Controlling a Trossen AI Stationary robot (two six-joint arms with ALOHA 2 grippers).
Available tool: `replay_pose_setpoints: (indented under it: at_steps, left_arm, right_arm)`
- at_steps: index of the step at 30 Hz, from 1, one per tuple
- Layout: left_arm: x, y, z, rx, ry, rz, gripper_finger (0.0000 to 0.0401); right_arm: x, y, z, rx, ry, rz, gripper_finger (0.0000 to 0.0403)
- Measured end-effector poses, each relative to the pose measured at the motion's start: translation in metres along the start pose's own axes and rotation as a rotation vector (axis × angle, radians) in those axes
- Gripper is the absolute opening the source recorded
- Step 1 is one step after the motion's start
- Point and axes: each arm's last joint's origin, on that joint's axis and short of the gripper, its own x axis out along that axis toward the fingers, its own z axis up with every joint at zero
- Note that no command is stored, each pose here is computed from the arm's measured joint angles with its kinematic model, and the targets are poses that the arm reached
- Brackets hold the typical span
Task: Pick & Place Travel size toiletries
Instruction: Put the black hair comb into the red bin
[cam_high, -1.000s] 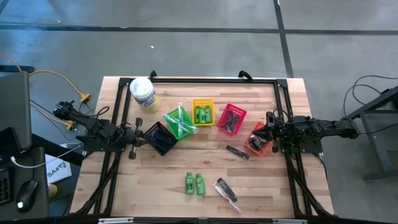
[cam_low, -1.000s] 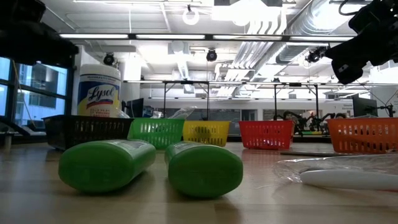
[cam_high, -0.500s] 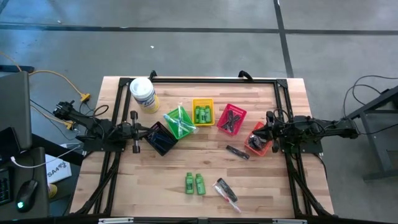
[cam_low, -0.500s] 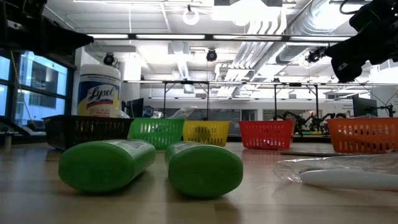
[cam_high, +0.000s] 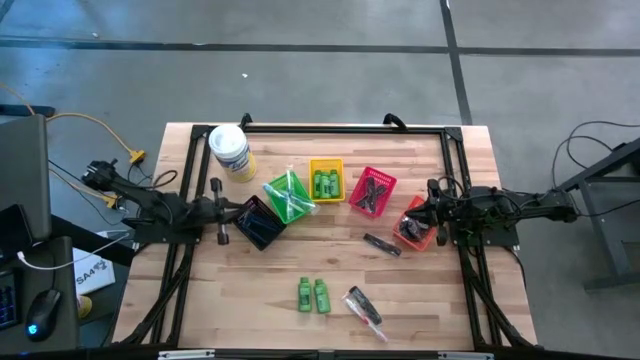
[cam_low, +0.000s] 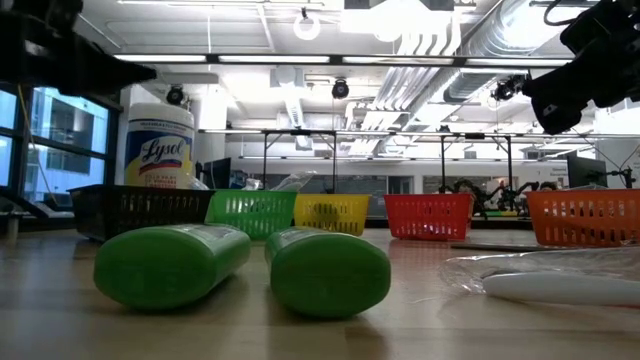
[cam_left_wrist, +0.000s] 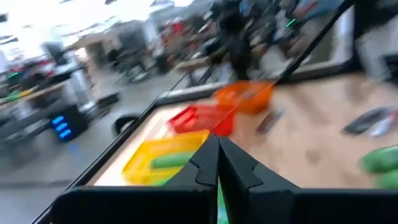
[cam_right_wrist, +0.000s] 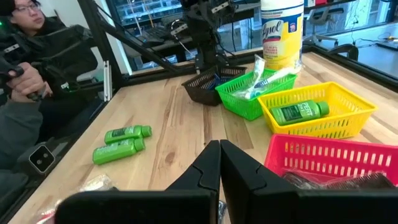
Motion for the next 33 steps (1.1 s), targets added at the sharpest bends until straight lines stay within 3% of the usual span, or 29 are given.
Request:
replay_pose_setpoints:
  at_steps: [2,8,21,29,33]
  left_arm:
    - [0.003,-0.001,-0.002,0.011,0.034,0.042,0.0]
    - [0.008,-0.007,-0.011,0.078,0.119,0.028,0.0]
    - [0.01,-0.01,-0.013,0.113,0.137,0.011,0.0]
    - [0.011,-0.008,-0.009,0.256,0.114,0.04,0.0]
    - [0.011,-0.008,-0.008,0.271,0.104,0.031,0.0]
  right_arm:
    - [0.0,0.0,0.0,-0.003,0.004,0.003,0.0002]
    - [0.002,0.0,-0.001,-0.009,0.022,-0.002,0.0002]
    - [0.006,-0.001,-0.005,-0.073,0.073,-0.014,0.0002]
    - [0.007,-0.001,-0.005,-0.072,0.082,-0.016,0.0002]
    - [0.007,-0.001,-0.005,-0.073,0.082,-0.016,0.0002]
